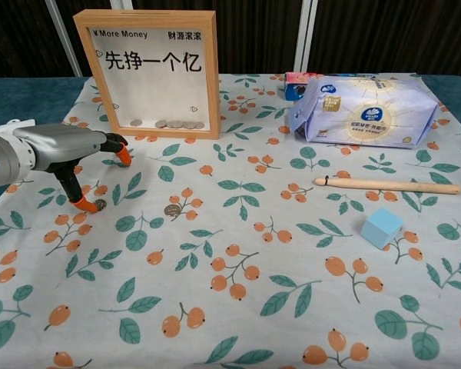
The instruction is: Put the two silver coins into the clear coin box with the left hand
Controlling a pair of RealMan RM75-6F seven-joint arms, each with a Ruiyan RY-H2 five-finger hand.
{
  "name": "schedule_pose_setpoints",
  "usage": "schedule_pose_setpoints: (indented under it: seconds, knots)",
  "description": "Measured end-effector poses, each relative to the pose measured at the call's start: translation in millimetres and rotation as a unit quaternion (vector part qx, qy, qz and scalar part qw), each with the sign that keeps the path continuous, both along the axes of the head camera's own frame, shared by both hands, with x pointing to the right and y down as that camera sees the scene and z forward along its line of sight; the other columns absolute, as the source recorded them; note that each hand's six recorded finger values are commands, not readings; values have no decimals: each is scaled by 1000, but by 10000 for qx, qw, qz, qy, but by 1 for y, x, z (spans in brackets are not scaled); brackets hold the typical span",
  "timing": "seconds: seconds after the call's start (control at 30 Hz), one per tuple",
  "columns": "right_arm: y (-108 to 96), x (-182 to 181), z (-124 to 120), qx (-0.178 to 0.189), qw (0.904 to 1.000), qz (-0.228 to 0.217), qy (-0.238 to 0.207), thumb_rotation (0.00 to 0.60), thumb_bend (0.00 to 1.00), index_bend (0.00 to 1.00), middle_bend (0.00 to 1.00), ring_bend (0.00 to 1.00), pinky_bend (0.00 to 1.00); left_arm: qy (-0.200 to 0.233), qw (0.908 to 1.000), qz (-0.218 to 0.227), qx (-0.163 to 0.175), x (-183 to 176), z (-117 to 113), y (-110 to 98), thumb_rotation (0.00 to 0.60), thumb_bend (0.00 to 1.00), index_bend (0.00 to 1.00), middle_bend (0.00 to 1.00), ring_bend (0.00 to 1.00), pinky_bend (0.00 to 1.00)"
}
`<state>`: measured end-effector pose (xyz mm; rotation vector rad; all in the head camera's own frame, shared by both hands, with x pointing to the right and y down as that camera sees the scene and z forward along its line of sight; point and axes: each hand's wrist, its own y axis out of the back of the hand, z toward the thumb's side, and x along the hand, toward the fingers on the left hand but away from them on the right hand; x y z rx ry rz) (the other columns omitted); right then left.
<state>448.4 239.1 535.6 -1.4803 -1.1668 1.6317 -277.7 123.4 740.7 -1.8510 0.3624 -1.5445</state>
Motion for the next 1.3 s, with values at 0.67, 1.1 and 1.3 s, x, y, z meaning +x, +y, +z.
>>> schedule_pose_setpoints:
  seconds: [0.67, 1.1, 1.3]
  knots:
    - [1, 0, 0, -41, 10000, 16, -2, 600, 369, 124, 79, 25, 0, -36, 9999, 168, 5, 1, 6, 6, 600, 240, 501, 48, 0, 0]
    - [1, 1, 1, -61, 9999, 73, -41, 600, 370, 124, 79, 25, 0, -39, 9997, 233, 24, -1, 8, 10, 600, 388, 606, 108, 0, 0]
    - [1, 1, 1, -69, 9999, 92, -43, 600, 369, 124, 79, 25, 0, -65, 9997, 235, 56, -2, 8, 9, 600, 406, 606, 109, 0, 0]
